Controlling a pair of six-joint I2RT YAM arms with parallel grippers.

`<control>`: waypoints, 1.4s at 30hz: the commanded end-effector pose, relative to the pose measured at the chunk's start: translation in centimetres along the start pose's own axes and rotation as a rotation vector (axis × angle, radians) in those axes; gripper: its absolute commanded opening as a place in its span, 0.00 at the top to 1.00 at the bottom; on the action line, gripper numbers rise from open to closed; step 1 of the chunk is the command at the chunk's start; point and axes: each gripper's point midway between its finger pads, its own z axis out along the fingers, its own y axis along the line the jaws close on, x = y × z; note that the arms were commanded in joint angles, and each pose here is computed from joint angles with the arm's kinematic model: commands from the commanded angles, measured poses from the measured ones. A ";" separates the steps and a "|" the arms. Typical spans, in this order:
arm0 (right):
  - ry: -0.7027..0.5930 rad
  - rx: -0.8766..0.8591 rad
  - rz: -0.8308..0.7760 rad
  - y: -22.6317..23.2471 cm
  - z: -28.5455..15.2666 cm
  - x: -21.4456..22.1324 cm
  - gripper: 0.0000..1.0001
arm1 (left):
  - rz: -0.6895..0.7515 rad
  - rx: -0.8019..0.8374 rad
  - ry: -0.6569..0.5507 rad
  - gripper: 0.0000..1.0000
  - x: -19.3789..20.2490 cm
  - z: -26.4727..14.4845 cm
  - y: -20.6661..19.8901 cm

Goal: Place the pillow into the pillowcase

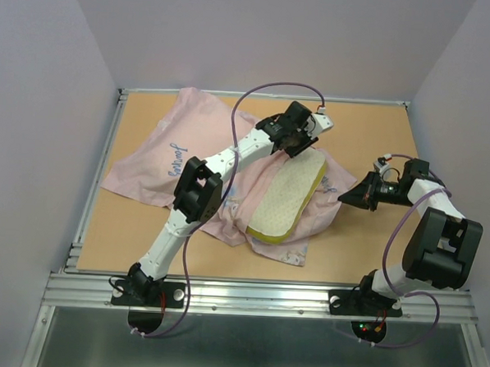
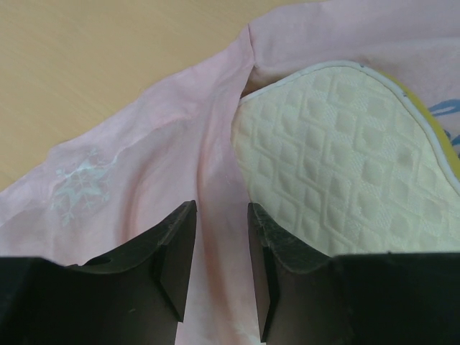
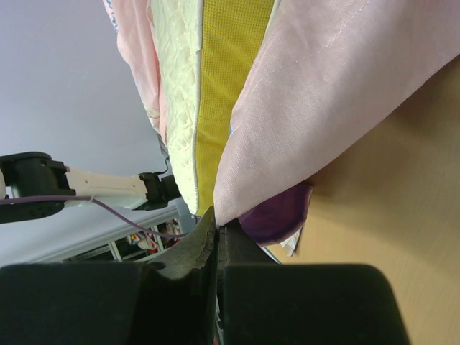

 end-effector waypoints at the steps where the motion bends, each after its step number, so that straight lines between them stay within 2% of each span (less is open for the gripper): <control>1: -0.008 -0.015 -0.024 0.1 0.0 0.1 0.99 | 0.003 -0.010 -0.066 0.55 -2.6 -2.1 0.4; 15: -0.003 -0.012 -0.024 -0.1 0.1 0.3 0.99 | -0.012 0.019 -0.072 0.50 -2.6 -1.4 -0.4; 25: -0.003 -0.009 -0.022 -0.3 0.1 0.2 0.99 | -0.002 -0.079 -0.034 0.56 -1.1 0.9 1.3; 29: -0.004 -0.006 -0.024 -0.3 0.1 0.1 0.99 | 0.001 -0.105 -0.029 0.65 -0.8 1.3 1.8; 30: -0.004 -0.007 -0.025 -0.2 0.1 0.1 0.99 | -0.006 -0.119 -0.042 0.74 -1.2 1.1 2.1; 34: -0.002 -0.007 -0.022 -0.3 0.1 0.3 0.99 | -0.007 -0.124 -0.108 0.86 -3.4 0.0 2.4; 36: -0.001 -0.007 -0.018 -0.4 0.1 0.3 0.99 | -0.002 -0.122 -0.138 0.97 -4.6 -0.8 2.3; 37: -0.002 -0.009 -0.019 -0.4 0.1 0.3 0.99 | 0.009 -0.084 -0.163 1.00 -5.5 -1.1 1.2; 39: 0.001 -0.010 -0.017 -0.3 0.2 0.3 0.99 | 0.027 -0.054 -0.204 1.00 -7.2 -2.2 0.3; 42: 0.003 -0.021 -0.010 -0.1 0.2 0.3 1.00 | 0.052 0.060 -0.260 1.00 -9.2 -3.4 -3.4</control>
